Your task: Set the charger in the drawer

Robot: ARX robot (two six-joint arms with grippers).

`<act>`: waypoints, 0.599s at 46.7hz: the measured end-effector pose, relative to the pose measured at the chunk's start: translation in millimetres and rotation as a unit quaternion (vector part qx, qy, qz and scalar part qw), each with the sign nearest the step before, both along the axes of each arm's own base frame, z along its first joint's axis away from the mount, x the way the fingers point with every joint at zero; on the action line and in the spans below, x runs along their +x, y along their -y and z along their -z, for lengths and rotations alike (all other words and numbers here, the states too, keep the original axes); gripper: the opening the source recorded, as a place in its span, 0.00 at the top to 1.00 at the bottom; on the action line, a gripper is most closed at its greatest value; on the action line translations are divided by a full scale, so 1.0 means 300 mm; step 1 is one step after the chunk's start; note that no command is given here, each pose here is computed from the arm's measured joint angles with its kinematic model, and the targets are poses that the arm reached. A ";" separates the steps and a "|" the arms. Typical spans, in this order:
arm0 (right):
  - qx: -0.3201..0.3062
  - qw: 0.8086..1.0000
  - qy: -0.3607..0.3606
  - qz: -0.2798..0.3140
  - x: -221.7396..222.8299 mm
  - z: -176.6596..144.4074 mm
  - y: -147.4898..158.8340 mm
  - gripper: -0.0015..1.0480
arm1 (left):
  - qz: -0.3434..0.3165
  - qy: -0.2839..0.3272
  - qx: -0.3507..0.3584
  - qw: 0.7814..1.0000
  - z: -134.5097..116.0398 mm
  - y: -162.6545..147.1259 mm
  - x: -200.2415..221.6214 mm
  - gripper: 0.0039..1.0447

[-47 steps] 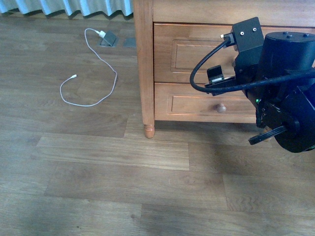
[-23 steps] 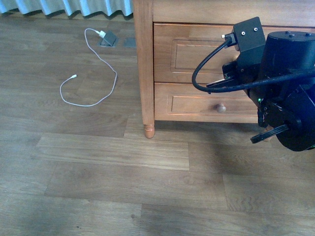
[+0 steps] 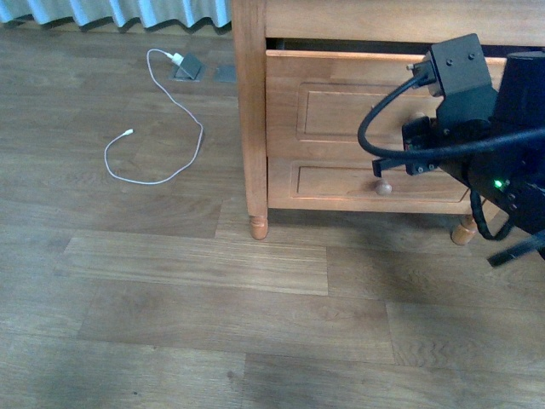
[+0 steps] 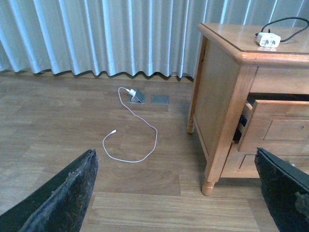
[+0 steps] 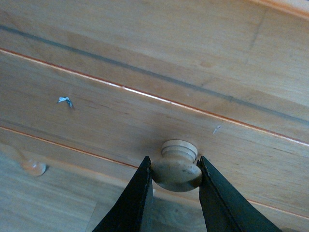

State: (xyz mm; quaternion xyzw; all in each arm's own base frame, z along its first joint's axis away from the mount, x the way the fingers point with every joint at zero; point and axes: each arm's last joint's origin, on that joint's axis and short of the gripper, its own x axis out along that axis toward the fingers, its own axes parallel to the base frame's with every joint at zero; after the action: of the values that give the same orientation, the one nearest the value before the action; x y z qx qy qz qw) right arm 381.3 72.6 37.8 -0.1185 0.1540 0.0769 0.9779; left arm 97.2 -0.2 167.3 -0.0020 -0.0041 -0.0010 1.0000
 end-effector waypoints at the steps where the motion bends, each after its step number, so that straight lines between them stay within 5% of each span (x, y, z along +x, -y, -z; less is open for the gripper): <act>1: 0.002 1.000 0.000 -0.006 -0.019 -0.002 0.005 0.78 | 0.000 0.000 0.000 1.000 0.000 0.000 0.000 0.06; 28: 0.017 0.993 -0.060 -0.096 -0.457 -0.051 0.128 0.80 | 0.000 0.000 0.000 1.000 0.000 0.000 0.000 0.06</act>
State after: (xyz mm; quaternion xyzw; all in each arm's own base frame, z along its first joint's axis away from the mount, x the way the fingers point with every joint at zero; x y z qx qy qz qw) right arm 244.2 34.2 53.2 -0.1110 0.1991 0.1805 0.9568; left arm 97.2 -0.2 167.3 -0.0020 -0.0041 -0.0010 1.0000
